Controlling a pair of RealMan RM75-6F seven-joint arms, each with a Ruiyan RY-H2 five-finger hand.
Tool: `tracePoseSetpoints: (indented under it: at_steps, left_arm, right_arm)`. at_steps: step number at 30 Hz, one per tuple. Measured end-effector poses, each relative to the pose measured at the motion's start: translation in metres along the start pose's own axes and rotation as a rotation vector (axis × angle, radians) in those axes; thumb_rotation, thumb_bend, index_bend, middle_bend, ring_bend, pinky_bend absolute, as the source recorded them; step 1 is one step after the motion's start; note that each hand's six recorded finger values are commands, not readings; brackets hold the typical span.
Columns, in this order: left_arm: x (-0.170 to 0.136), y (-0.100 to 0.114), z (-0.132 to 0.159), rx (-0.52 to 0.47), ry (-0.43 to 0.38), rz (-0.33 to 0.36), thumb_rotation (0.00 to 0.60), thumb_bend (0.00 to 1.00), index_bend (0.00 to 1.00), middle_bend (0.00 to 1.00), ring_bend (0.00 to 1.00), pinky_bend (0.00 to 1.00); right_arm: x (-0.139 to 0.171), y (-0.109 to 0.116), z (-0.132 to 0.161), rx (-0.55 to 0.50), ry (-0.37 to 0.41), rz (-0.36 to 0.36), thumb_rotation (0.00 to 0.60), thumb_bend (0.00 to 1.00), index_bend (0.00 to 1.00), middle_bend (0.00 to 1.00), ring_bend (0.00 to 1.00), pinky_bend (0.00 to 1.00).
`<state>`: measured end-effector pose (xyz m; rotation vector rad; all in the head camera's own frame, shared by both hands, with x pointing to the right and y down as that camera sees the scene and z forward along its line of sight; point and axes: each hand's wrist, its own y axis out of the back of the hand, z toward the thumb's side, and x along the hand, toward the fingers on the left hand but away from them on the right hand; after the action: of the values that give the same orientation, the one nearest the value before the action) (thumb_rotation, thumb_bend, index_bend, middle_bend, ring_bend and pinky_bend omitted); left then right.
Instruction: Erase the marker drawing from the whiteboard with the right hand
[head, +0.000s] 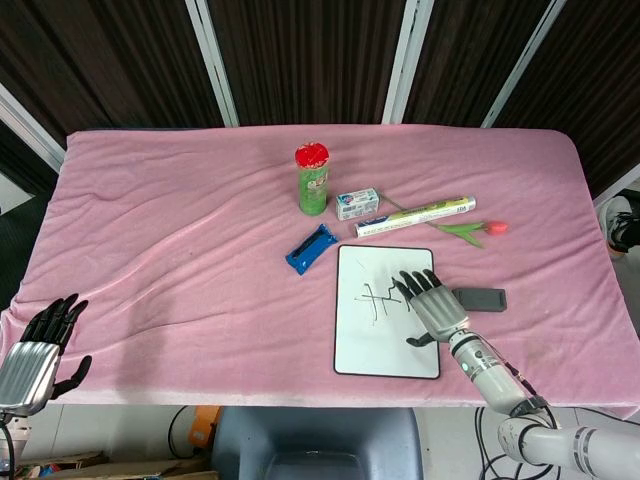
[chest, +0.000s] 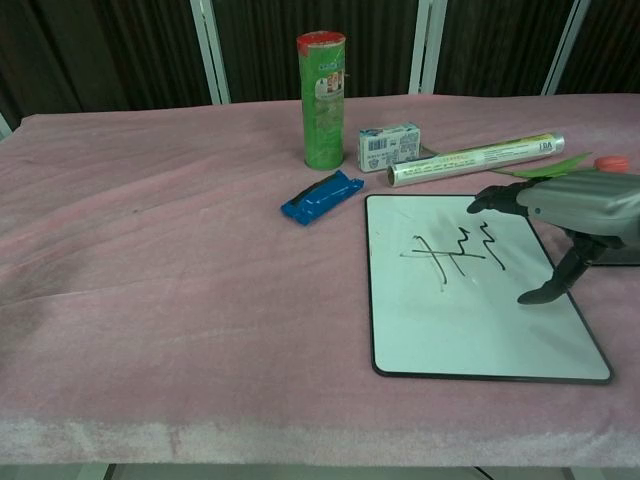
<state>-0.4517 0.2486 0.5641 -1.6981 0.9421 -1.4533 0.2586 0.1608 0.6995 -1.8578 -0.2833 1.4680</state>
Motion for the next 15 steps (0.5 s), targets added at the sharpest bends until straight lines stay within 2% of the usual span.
tracePoseSetpoints:
  at_steps: [10,15]
  left_arm:
    - [0.000,-0.001,0.000,0.004,0.003,-0.003,0.600,0.39,0.00,0.00,0.00,0.13]
    - [-0.001,-0.001,0.001,0.002,-0.003,-0.004,0.600,0.39,0.00,0.00,0.00,0.13]
  right_arm:
    - [0.003,0.001,-0.016,0.010,-0.037,0.003,0.600,0.30,0.00,0.00,0.00,0.00]
    - [0.014,0.001,-0.037,0.009,-0.092,-0.008,0.600,0.30,0.01,0.00,0.00,0.00]
